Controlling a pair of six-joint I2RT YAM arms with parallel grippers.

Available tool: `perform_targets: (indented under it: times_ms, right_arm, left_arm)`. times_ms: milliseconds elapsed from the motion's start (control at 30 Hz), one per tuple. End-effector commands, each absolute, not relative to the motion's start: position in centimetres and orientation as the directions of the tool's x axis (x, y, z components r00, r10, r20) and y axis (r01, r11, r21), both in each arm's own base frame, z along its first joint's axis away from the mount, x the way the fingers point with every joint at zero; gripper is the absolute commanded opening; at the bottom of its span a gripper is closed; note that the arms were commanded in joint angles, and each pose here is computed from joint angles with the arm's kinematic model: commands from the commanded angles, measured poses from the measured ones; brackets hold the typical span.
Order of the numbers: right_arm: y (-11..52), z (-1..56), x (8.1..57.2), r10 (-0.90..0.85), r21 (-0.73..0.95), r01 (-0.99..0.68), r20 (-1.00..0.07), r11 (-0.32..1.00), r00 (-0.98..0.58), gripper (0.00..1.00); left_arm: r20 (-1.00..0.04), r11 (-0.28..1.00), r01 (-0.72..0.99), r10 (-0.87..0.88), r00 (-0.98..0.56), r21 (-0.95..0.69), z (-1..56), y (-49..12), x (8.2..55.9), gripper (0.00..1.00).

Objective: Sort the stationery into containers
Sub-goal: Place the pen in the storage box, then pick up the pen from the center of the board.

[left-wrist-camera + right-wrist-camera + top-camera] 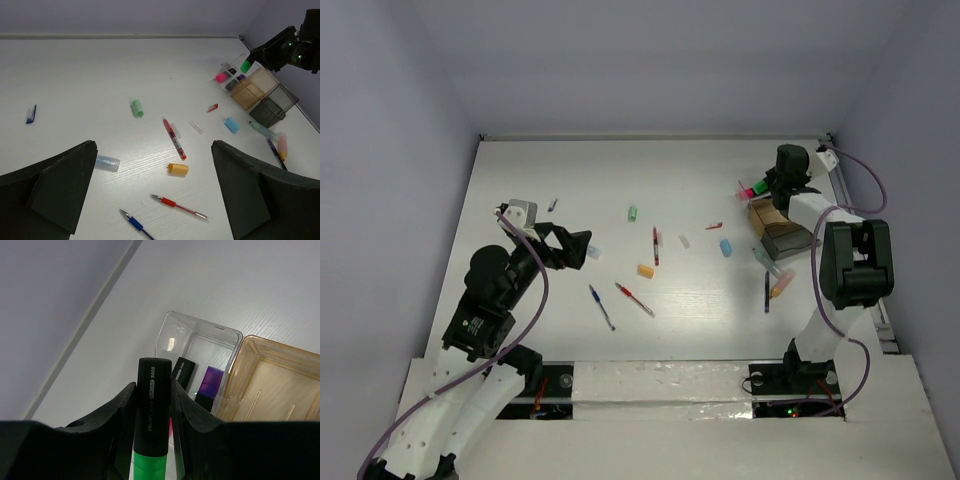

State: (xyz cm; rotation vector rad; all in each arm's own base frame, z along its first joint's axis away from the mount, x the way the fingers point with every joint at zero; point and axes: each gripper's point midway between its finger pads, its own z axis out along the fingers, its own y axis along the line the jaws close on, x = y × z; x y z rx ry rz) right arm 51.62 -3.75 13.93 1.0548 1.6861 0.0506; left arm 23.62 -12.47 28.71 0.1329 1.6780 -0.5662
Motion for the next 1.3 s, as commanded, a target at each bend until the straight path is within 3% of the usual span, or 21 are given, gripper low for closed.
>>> perform_targets:
  times_ms: [0,167,300,500,600,700,733,767,800,833,933,967,1067,1167,1200,1267]
  right_arm:
    - [-4.7,15.3,52.3,0.672,0.583,0.603,-0.734,0.545,0.103,0.32]
    - [-4.2,15.7,52.1,0.683,0.6,0.574,-0.725,0.558,0.094,0.51]
    - [-4.0,16.6,51.7,0.674,0.596,0.556,-0.734,0.579,0.085,0.55]
    - [-1.3,20.3,50.9,0.661,0.612,0.408,-0.75,0.678,0.026,0.53]
    - [5.4,22.2,50.2,0.59,0.564,0.187,-0.796,0.805,-0.14,0.47]
    - [15.5,22.9,47.4,0.411,0.455,-0.061,-0.848,0.888,-0.335,0.38]
    - [18.2,22.4,46.3,0.341,0.419,-0.139,-0.857,0.897,-0.385,0.34]
    - [22.5,21.9,44.2,0.283,0.414,-0.235,-0.852,0.879,-0.44,0.3]
    - [24.6,21.0,42.8,0.245,0.414,-0.281,-0.841,0.866,-0.483,0.12]
    - [27.5,20.5,40.6,0.195,0.437,-0.377,-0.824,0.817,-0.532,0.0]
    - [34.7,18.1,34.2,0.001,0.395,-0.546,-0.811,0.739,-0.585,0.0]
    - [36.0,17.4,32.7,-0.049,0.379,-0.575,-0.804,0.725,-0.592,0.0]
    - [40.9,15.7,26.6,-0.206,0.357,-0.689,-0.779,0.631,-0.593,0.01]
    - [43.9,13.5,23.6,-0.327,0.289,-0.738,-0.756,0.61,-0.567,0.3]
    - [43.8,12.4,23.3,-0.365,0.257,-0.733,-0.735,0.63,-0.572,0.38]
    - [44.7,10.5,23.4,-0.416,0.213,-0.736,-0.71,0.643,-0.569,0.43]
  left_arm:
    - [-0.956,0.858,0.421,-0.258,-0.143,-0.294,31.1,-12.6,23.7,0.99]
    - [-0.956,0.857,0.424,-0.258,-0.143,-0.294,31.1,-12.7,23.7,0.98]
    - [-0.955,0.855,0.426,-0.258,-0.146,-0.296,31.0,-12.8,23.6,0.98]
    - [-0.955,0.856,0.425,-0.261,-0.139,-0.296,31.3,-12.7,23.6,0.98]
    - [-0.956,0.86,0.418,-0.26,-0.138,-0.294,31.2,-12.5,23.6,0.97]
    - [-0.957,0.872,0.394,-0.261,-0.125,-0.289,31.4,-11.9,23.8,0.9]
    - [-0.957,0.878,0.38,-0.264,-0.119,-0.289,31.5,-11.5,23.9,0.85]
    - [-0.957,0.88,0.377,-0.264,-0.118,-0.289,31.5,-11.5,23.9,0.73]
    - [-0.957,0.881,0.374,-0.266,-0.114,-0.289,31.5,-11.4,23.8,0.66]
    - [-0.957,0.887,0.358,-0.269,-0.11,-0.291,31.6,-11.0,24.0,0.6]
    - [-0.955,0.903,0.314,-0.277,-0.102,-0.295,31.8,-10.1,24.1,0.11]
    - [-0.955,0.912,0.283,-0.283,-0.089,-0.297,31.9,-9.5,24.2,0.0]
    - [-0.951,0.924,0.225,-0.307,-0.045,-0.309,32.6,-7.9,24.0,0.0]
    - [-0.948,0.931,0.181,-0.318,-0.017,-0.316,32.9,-6.8,24.0,0.21]
    - [-0.947,0.933,0.166,-0.321,-0.013,-0.319,32.9,-6.5,24.0,0.23]
    - [-0.947,0.936,0.15,-0.322,-0.009,-0.319,32.9,-6.1,24.0,0.28]
